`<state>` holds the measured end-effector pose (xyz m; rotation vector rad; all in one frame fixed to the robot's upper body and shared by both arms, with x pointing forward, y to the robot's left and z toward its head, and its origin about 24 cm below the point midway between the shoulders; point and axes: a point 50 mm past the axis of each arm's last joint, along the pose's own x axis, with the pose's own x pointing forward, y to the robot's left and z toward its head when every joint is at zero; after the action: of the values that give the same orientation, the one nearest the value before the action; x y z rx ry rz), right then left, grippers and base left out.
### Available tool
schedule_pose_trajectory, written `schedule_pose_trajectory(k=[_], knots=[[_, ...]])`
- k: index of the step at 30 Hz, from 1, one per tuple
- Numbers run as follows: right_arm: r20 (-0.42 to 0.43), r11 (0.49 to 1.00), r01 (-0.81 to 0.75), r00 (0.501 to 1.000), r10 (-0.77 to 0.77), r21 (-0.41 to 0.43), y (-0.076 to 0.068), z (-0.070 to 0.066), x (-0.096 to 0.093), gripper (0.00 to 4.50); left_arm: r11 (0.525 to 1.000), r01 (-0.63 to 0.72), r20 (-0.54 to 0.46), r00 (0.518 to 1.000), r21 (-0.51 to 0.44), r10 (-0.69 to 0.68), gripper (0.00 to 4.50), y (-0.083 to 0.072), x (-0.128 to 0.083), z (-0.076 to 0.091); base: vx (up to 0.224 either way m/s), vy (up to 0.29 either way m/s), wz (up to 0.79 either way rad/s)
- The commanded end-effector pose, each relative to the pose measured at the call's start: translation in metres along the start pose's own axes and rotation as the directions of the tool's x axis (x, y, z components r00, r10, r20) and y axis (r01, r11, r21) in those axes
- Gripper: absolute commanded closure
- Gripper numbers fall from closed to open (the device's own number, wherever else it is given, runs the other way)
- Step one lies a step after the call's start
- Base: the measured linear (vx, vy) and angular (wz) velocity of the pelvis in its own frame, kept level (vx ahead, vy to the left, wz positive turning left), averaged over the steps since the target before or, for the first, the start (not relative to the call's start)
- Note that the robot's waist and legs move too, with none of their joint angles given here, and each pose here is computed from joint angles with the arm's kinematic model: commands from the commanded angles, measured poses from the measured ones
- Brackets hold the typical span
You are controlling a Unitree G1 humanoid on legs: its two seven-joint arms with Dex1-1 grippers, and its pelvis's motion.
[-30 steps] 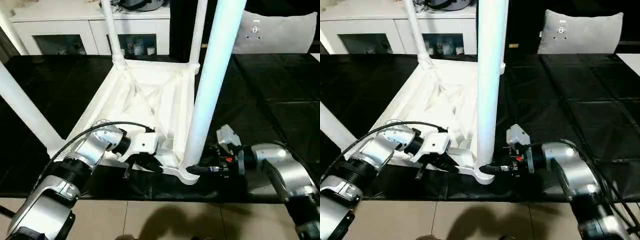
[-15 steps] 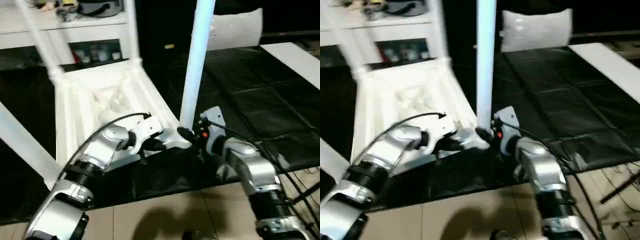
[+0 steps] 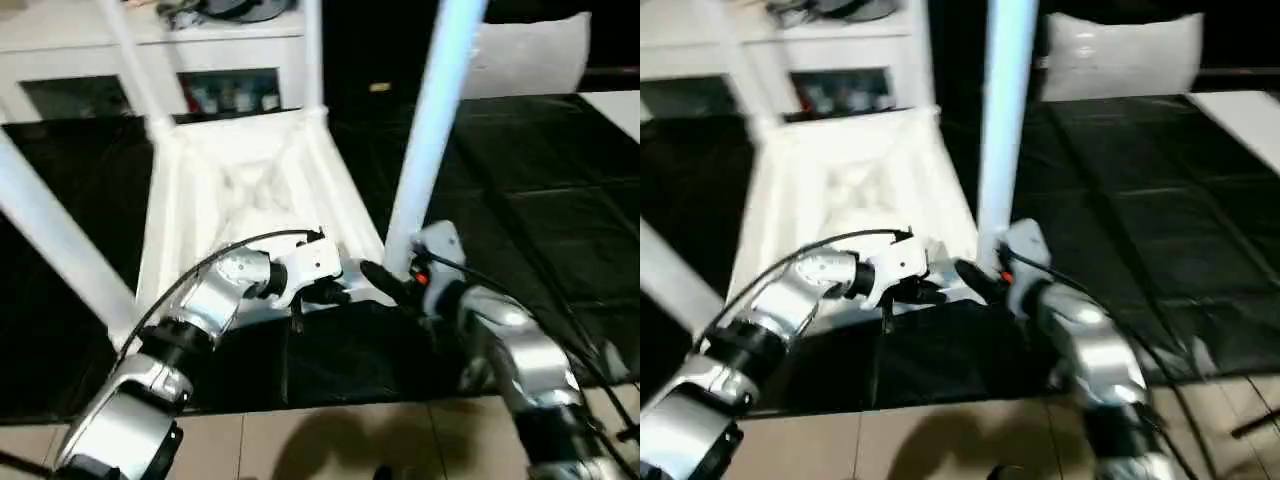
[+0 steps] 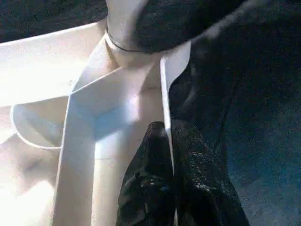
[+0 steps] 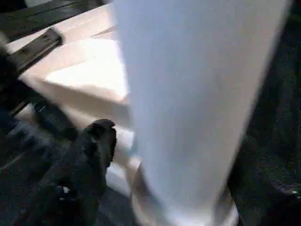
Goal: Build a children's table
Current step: Rotate leg to tighten, then rotate table base
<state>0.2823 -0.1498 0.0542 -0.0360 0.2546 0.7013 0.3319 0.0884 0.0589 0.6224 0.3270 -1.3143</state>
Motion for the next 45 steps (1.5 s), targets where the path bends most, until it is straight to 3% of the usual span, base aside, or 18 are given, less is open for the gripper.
schedule_pose_trajectory(k=[1, 3, 5, 8, 12, 18, 24, 25, 26, 30, 33, 38, 40, 42, 45], knots=[[0.029, 0.999, -0.054, 0.998, 0.054, -0.007, 0.007, 0.002, -0.007, 0.66, 0.989, -0.139, 0.003, 0.99, 0.043, 0.139, 4.5, 0.017, -0.009, 0.006, 0.0, 0.0, 0.0], [0.044, 0.998, -0.052, 0.998, 0.053, -0.016, 0.008, 0.002, -0.013, 0.46, 0.986, -0.162, 0.037, 0.986, 0.028, 0.161, 4.5, 0.019, -0.008, 0.007, 0.0, 0.0, 0.0], [0.064, 0.997, -0.071, 0.995, 0.071, -0.01, 0.012, 0.006, -0.017, 0.29, 0.988, -0.152, 0.086, 0.985, 0.017, 0.15, 4.07, 0.016, -0.007, 0.01, 0.0, 0.0, 0.0], [0.078, 0.995, -0.095, 0.992, 0.095, -0.008, 0.019, 0.01, -0.019, 0.04, 0.985, -0.168, 0.166, 0.971, -0.037, 0.172, 3.81, 0.011, -0.008, 0.012, 0.0, 0.0, 0.0], [0.114, 0.988, -0.152, 0.982, 0.152, -0.011, 0.027, 0.017, -0.022, 0.0, 0.967, -0.234, 0.211, 0.945, -0.104, 0.252, 3.58, 0.007, -0.012, 0.008, 0.0, 0.0, 0.0], [0.239, 0.969, -0.249, 0.941, 0.24, 0.004, 0.038, 0.042, -0.021, 0.0, 0.894, -0.355, 0.286, 0.857, -0.273, 0.428, 3.09, -0.006, -0.025, 0.002, 0.0, 0.0, 0.0], [0.289, 0.976, -0.219, 0.935, 0.205, 0.015, 0.038, 0.052, -0.003, 0.0, 0.786, -0.445, 0.306, 0.747, -0.429, 0.59, 2.66, -0.029, -0.04, -0.005, 0.0, 0.0, 0.0], [0.289, 0.976, -0.219, 0.935, 0.205, 0.015, 0.038, 0.052, -0.003, 0.0, 0.786, -0.445, 0.306, 0.747, -0.429, 0.59, 2.57, -0.029, -0.04, -0.005, 0.0, 0.0, 0.0], [0.299, 0.983, -0.178, 0.941, 0.159, 0.037, 0.037, 0.055, 0.007, 0.0, 0.756, -0.458, 0.296, 0.725, -0.468, 0.622, 2.47, -0.042, -0.047, -0.011, 0.0, 0.0, 0.0], [0.292, 0.99, -0.114, 0.953, 0.085, 0.081, 0.033, 0.054, 0.026, 0.0, 0.725, -0.454, 0.307, 0.692, -0.518, 0.653, 2.11, -0.062, -0.057, -0.014, 0.0, 0.0, 0.0], [0.291, 0.992, -0.076, 0.956, 0.043, 0.104, 0.028, 0.052, 0.032, 0.0, 0.705, -0.45, 0.314, 0.671, -0.548, 0.672, 1.87, -0.075, -0.064, -0.015, 0.0, 0.0, 0.0], [0.298, 0.99, 0.029, 0.952, -0.069, 0.137, 0.011, 0.053, 0.03, 0.0, 0.719, -0.43, 0.28, 0.715, -0.547, 0.64, 1.61, -0.097, -0.074, -0.026, 0.0, 0.0, 0.0], [0.286, 0.985, 0.1, 0.948, -0.137, 0.139, -0.003, 0.051, 0.026, 0.0, 0.726, -0.413, 0.267, 0.737, -0.55, 0.622, 1.34, -0.107, -0.082, -0.031, 0.0, 0.0, 0.0], [0.266, 0.955, 0.253, 0.921, -0.286, 0.153, -0.032, 0.048, 0.019, 0.0, 0.75, -0.405, 0.219, 0.786, -0.523, 0.578, 1.13, -0.118, -0.096, -0.043, 0.0, 0.0, 0.0], [0.256, 0.93, 0.329, 0.896, -0.362, 0.165, -0.046, 0.047, 0.014, 0.0, 0.762, -0.394, 0.207, 0.805, -0.514, 0.556, 0.95, -0.121, -0.1, -0.046, 0.0, 0.0, 0.0]])
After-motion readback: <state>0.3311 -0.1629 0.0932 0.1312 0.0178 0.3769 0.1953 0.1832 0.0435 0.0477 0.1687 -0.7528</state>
